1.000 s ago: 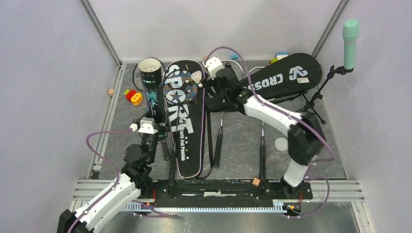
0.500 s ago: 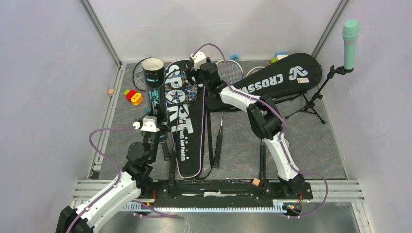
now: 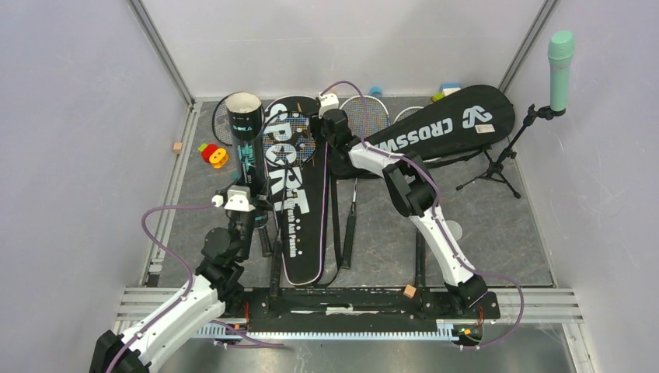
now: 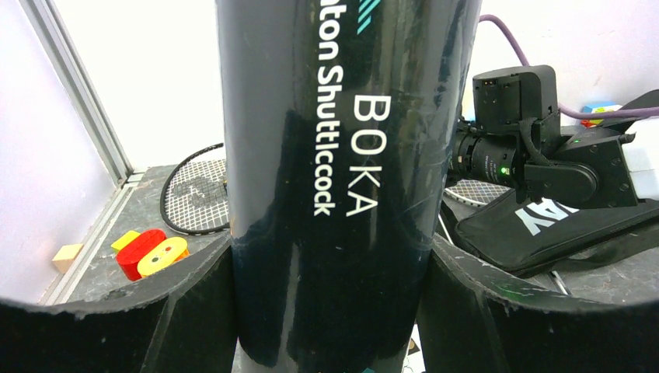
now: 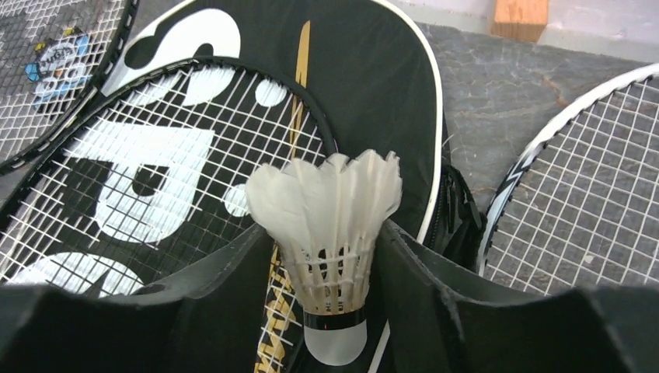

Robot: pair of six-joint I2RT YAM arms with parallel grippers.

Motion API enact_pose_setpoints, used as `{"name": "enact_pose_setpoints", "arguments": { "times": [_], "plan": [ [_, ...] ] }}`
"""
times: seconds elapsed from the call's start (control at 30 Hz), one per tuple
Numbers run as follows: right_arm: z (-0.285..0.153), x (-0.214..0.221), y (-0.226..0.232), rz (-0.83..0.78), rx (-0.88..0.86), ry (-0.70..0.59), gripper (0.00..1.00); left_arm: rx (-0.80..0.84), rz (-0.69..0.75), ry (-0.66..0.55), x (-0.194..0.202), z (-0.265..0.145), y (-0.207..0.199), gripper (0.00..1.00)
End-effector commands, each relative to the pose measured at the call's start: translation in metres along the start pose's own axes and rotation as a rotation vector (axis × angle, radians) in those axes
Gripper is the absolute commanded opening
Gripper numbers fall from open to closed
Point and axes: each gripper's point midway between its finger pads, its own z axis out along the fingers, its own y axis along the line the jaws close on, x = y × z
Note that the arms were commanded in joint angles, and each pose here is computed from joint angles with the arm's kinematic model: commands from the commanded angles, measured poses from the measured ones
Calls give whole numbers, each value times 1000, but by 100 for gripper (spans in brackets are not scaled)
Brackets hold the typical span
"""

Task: Pack up the badminton gear
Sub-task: Pick up the shuttlecock at the center of the board, then place the shuttlecock at the shuttle tube.

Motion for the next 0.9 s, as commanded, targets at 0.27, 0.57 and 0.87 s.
{"name": "enact_pose_setpoints", "arguments": {
  "times": [0.27,0.57,0.87],
  "plan": [
    [-85,-147,29,8,-141,-281,34,14,-104,-114,-36,7,-5,23],
    [-258,-250,51,-19,-347,-530,38,229,-132,-123,-40,4,-44,25],
    [-424,-332,87,100,-706,-849,39,553,-169,-119,-39,-6,-106,24]
  ]
}}
